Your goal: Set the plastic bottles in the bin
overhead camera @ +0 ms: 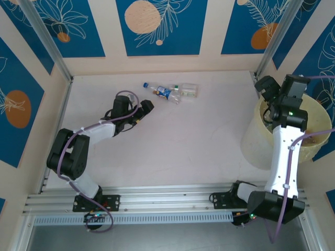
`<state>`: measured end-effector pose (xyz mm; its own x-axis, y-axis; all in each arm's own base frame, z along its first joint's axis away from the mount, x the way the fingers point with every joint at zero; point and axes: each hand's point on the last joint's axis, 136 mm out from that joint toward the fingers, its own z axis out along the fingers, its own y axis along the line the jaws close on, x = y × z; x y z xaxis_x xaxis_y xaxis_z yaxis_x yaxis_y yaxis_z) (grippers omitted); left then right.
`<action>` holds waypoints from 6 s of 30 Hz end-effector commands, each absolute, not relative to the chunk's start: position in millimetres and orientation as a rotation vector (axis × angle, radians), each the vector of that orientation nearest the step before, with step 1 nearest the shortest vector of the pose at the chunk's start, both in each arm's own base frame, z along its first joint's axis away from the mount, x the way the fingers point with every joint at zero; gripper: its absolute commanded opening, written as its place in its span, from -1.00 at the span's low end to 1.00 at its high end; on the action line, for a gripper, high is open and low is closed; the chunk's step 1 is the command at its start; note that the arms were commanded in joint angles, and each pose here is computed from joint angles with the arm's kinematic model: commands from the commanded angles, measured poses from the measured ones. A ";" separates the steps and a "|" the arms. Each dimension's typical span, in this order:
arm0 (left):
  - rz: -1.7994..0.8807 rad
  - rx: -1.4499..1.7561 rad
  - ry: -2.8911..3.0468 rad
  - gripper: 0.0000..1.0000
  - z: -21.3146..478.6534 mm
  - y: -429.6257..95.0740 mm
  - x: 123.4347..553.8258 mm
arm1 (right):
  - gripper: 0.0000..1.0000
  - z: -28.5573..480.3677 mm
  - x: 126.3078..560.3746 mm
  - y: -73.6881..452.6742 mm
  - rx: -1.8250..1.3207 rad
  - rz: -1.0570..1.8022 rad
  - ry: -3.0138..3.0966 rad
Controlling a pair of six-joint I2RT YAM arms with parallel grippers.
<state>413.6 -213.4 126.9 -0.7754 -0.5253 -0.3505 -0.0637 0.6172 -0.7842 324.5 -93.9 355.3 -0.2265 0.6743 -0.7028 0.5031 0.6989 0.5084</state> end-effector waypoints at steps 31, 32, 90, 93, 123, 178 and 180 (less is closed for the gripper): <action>-1.075 -0.424 2.292 1.00 132.5 -221.8 429.9 | 0.99 415.4 314.3 -4.7 0.389 0.391 1.821; -1.075 -0.424 2.293 1.00 133.5 -222.4 431.0 | 0.99 414.9 319.8 10.3 0.326 0.417 1.843; -0.918 -0.755 2.302 1.00 114.1 -178.4 456.8 | 0.04 68.4 533.9 276.5 -1.112 0.106 2.373; -0.967 -0.662 2.273 1.00 125.9 -183.8 457.4 | -0.04 89.7 515.1 284.0 -1.136 0.167 2.284; -1.589 -0.059 1.944 1.00 244.5 -261.5 410.2 | -0.21 199.3 291.2 215.6 -0.675 0.682 2.150; -1.265 0.188 2.029 1.00 216.8 -289.7 405.2 | 0.03 345.9 193.2 -171.6 0.853 -0.698 1.883; -1.280 0.179 2.027 1.00 219.0 -290.7 405.5 | 0.17 340.5 196.5 -172.6 0.851 -0.703 1.909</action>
